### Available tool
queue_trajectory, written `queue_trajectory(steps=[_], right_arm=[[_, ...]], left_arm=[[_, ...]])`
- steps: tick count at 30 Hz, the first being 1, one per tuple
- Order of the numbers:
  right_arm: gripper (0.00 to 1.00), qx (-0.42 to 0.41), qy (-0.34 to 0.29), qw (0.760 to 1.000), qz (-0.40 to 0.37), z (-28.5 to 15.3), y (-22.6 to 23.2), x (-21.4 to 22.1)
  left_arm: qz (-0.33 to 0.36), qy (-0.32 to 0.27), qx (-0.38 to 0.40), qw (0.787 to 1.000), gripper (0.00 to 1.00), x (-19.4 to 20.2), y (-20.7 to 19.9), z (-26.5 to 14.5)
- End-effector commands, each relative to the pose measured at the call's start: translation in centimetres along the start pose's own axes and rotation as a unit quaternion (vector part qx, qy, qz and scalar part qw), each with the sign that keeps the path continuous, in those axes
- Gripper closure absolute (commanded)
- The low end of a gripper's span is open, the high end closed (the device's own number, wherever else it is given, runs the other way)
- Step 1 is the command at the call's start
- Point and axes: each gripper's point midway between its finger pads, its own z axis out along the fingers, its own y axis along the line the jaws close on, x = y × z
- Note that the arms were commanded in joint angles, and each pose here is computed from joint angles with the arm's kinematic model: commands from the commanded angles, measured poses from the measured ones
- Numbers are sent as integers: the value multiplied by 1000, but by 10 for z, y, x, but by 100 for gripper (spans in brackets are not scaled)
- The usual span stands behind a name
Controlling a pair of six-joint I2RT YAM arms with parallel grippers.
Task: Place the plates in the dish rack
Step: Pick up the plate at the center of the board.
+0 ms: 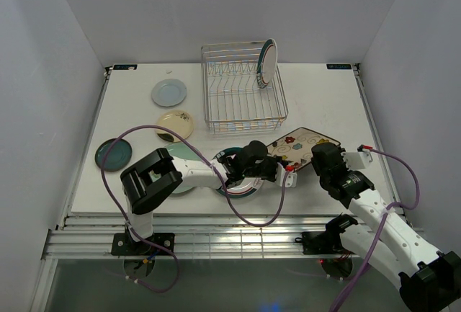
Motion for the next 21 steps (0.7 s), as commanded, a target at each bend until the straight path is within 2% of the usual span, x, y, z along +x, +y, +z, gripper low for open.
queue_trajectory(steps=[1, 3, 4, 5, 12, 21], right_arm=[[92, -58, -17, 997, 46, -12, 41, -18], [92, -59, -15, 997, 45, -13, 42, -17], [92, -59, -14, 997, 46, -13, 41, -17], [92, -59, -14, 997, 47, -13, 41, -17], [89, -60, -2, 997, 43, -13, 40, -12], [74, -67, 19, 997, 31, -15, 43, -5]], left_arm=[[-4, -18, -12, 1000, 82, -18, 10, -3], [-2, -17, -14, 1000, 86, -18, 10, -2], [-2, -16, -17, 1000, 97, -18, 10, -2], [-4, -12, -26, 1000, 100, -16, 12, -1], [0, -17, -60, 998, 100, -15, 19, -2], [5, -27, -88, 996, 100, -20, 29, -8]])
